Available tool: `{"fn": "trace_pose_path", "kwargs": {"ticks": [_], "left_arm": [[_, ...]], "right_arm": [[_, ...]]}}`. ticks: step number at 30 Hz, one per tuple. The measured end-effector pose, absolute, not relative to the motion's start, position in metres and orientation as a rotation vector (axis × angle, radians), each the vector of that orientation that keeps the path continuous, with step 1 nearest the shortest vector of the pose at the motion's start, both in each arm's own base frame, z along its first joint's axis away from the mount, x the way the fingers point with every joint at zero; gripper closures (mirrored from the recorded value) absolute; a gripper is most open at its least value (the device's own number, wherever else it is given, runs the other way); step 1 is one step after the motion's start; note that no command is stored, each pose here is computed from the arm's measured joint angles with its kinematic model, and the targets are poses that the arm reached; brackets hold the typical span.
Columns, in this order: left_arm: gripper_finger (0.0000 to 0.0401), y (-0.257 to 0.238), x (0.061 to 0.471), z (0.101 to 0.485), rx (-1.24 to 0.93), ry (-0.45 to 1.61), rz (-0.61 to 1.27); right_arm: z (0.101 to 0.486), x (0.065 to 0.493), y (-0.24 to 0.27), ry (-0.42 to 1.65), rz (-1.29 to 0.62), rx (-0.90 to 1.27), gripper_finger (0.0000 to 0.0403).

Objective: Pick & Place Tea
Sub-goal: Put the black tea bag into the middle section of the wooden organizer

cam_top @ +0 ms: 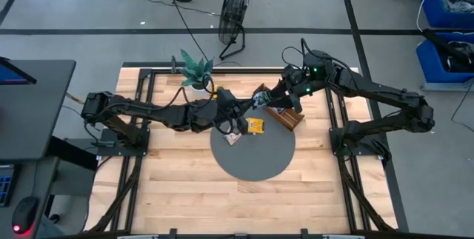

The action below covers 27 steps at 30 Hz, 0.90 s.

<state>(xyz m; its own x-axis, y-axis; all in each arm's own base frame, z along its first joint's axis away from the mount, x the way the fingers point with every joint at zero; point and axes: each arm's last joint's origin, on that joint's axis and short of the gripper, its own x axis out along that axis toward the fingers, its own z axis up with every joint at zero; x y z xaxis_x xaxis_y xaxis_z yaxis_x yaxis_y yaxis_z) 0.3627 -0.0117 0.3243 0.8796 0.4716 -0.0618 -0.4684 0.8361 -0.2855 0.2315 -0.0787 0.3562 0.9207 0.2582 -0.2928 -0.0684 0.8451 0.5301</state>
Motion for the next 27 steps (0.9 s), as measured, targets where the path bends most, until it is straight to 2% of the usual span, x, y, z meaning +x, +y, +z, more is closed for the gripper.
{"fn": "trace_pose_path", "kwargs": {"ticks": [6,14,21,27], "left_arm": [[0.0399,-0.0118,0.3627,0.3252,-0.301,-0.020,0.495],[0.0399,-0.0100,0.3629,0.3272,-0.306,-0.040,0.495],[0.0382,-0.0095,0.3627,0.3267,-0.303,-0.037,0.508],[0.0360,-0.0157,0.3595,0.3264,-0.298,-0.043,0.609]], "right_arm": [[0.3574,0.2324,-0.0784,0.350,0.167,0.511,0.0222],[0.3589,0.2343,-0.0778,0.326,0.177,0.449,0.0385],[0.3582,0.2345,-0.0782,0.328,0.156,0.425,0.0399],[0.3562,0.2326,-0.0825,0.342,0.114,0.427,0.0401]]}}
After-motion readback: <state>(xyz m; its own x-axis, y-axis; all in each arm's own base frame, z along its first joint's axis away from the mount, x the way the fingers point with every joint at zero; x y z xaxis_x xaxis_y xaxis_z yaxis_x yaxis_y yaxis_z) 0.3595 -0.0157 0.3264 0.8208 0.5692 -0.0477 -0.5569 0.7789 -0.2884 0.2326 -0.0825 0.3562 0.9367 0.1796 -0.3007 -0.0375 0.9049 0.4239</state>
